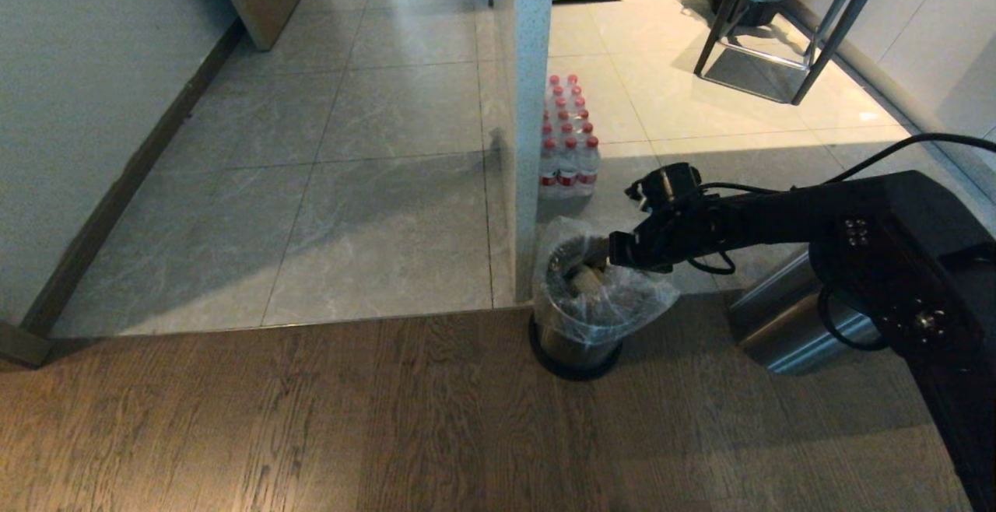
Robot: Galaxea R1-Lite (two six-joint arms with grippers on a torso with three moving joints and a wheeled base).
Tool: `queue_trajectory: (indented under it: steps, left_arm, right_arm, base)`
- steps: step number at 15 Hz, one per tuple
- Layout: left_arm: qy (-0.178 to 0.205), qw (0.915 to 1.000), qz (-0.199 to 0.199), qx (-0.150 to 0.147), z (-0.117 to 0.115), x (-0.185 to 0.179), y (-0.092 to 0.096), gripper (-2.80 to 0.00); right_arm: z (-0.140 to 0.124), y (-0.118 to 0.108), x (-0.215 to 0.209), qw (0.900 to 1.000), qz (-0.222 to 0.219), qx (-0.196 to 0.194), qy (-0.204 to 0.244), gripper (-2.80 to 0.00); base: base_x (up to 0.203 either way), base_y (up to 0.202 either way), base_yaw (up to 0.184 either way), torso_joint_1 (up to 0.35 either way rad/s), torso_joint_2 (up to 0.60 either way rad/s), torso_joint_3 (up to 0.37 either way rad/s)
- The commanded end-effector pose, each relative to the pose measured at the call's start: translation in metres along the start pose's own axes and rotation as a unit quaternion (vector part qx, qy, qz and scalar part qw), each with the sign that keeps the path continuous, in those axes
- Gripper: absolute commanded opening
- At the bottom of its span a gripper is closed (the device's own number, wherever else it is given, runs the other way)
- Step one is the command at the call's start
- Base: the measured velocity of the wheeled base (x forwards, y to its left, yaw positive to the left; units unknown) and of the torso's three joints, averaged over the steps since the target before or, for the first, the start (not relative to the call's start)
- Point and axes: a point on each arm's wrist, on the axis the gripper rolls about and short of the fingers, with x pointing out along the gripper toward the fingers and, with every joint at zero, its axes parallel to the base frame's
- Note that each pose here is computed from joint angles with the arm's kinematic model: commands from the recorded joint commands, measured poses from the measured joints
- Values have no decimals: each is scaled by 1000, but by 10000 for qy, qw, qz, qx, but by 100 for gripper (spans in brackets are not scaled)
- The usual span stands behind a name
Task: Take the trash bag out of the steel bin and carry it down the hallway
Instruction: Pick up the trash bag
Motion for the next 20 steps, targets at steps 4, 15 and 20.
queue_trajectory:
  steps: [4, 15, 20]
  left_arm:
    - [-1, 10000, 0, 0, 0, 0, 0, -280]
    - [-1, 10000, 0, 0, 0, 0, 0, -280]
    - [-1, 10000, 0, 0, 0, 0, 0, -280]
  right_arm:
    - [36, 25, -66, 9976, 433, -81, -530, -280]
    - [56, 48, -162, 9918, 893, -219, -885, -280]
    - [16, 29, -118, 9980, 611, -37, 136, -280]
  base:
    - [0, 0, 0, 0, 0, 0]
    - [0, 0, 0, 0, 0, 0]
    - [0, 0, 0, 0, 0, 0]
